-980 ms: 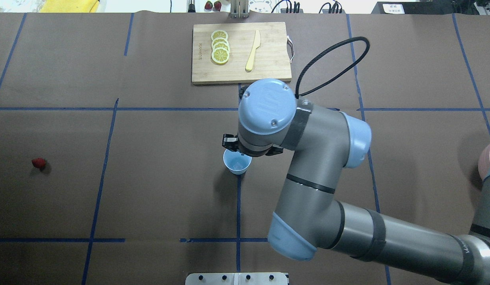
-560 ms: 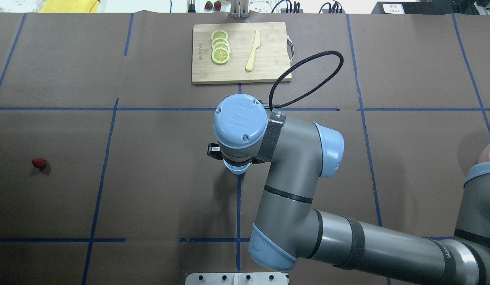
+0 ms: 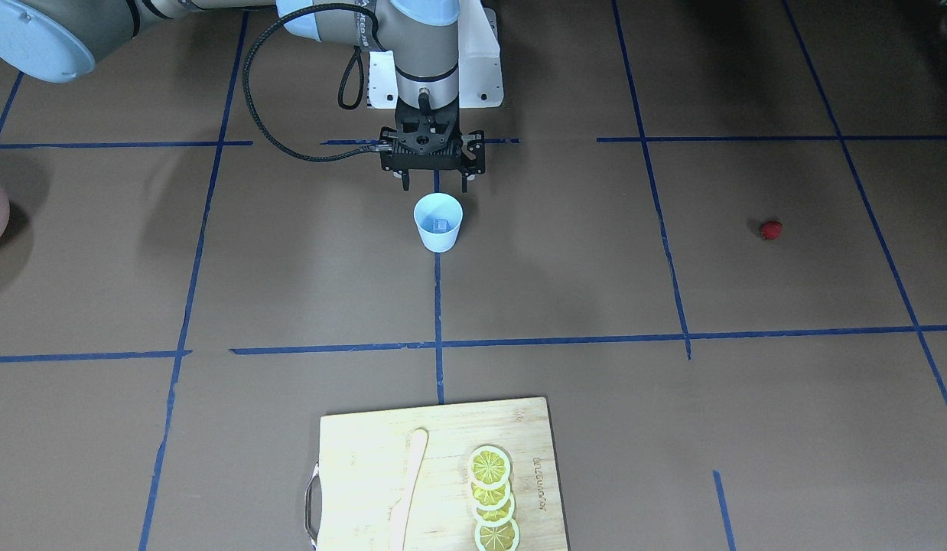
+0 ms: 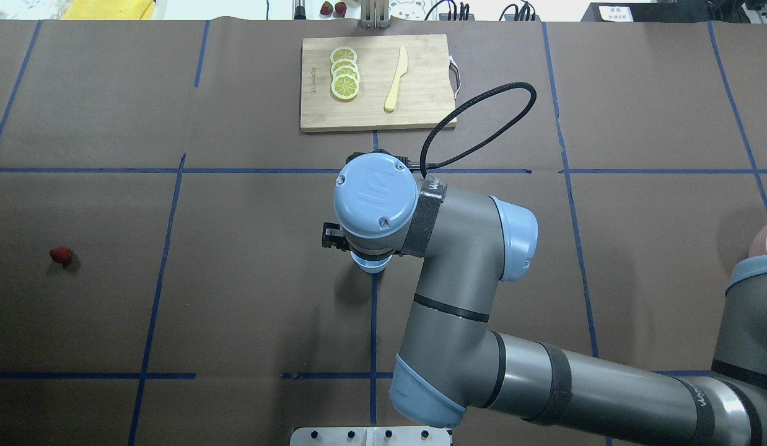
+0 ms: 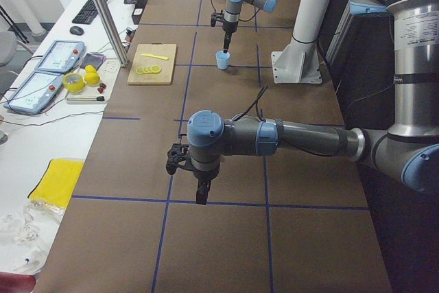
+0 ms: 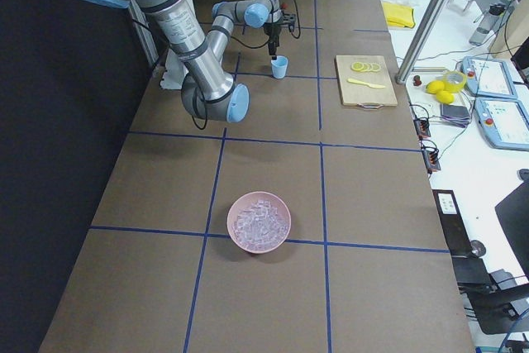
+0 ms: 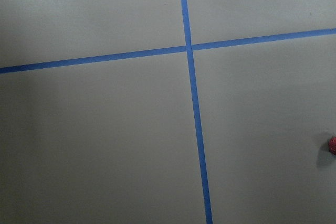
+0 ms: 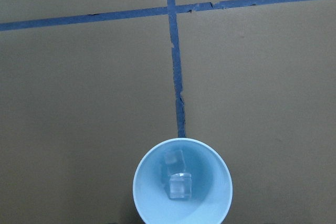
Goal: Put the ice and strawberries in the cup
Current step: 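Open the right gripper to drop the ice cube into the cup, then move the right gripper back toward the pink bowl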
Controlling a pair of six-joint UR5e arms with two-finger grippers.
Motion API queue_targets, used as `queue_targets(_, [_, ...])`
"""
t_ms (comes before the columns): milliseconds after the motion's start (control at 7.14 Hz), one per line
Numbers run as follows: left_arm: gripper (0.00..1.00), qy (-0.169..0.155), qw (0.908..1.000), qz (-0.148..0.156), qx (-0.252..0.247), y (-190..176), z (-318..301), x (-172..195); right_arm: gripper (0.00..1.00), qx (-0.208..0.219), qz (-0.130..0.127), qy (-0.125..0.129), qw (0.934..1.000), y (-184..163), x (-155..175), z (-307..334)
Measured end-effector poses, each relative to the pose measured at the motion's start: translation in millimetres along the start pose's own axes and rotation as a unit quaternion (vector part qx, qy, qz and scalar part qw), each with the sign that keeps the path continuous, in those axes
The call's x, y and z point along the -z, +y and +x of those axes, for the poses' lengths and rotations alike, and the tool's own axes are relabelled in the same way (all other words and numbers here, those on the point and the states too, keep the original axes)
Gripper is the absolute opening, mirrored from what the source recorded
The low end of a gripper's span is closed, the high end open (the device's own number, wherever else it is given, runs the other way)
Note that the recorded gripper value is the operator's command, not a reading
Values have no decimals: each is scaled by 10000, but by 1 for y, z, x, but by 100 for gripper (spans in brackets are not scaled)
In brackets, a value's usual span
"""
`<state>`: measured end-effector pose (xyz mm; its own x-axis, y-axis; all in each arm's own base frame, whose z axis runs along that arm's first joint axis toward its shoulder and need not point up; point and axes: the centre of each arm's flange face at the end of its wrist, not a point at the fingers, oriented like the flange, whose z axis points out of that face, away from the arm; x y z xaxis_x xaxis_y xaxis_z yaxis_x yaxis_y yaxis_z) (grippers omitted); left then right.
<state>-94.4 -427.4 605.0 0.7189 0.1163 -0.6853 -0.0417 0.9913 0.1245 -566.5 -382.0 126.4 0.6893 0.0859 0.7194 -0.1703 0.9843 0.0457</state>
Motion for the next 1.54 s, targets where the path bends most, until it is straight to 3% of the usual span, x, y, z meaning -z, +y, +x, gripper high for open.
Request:
queue_targets(280, [100,-3,10000,3,-4,0,0,0,99,232,-8,-30,9997,-32,12,31])
queue_targets(560, [100,-4,10000,8,-8,-1,0,0,99,648,-107,-136,9977,-76,40,123])
queue_targets(840, [100,-4,10000,11,-10,-1,0,1,99,1302,-173,26,9913,-100,55,240])
queue_targets(1120, [100,-1,10000,12,-12,-1,1,1,99,1782,-406,109,9831,-129,72,368])
queue_targets(1540, [100,2,10000,7,-6,0,1,1,99,2341,-714,152,9695,-131,86,568])
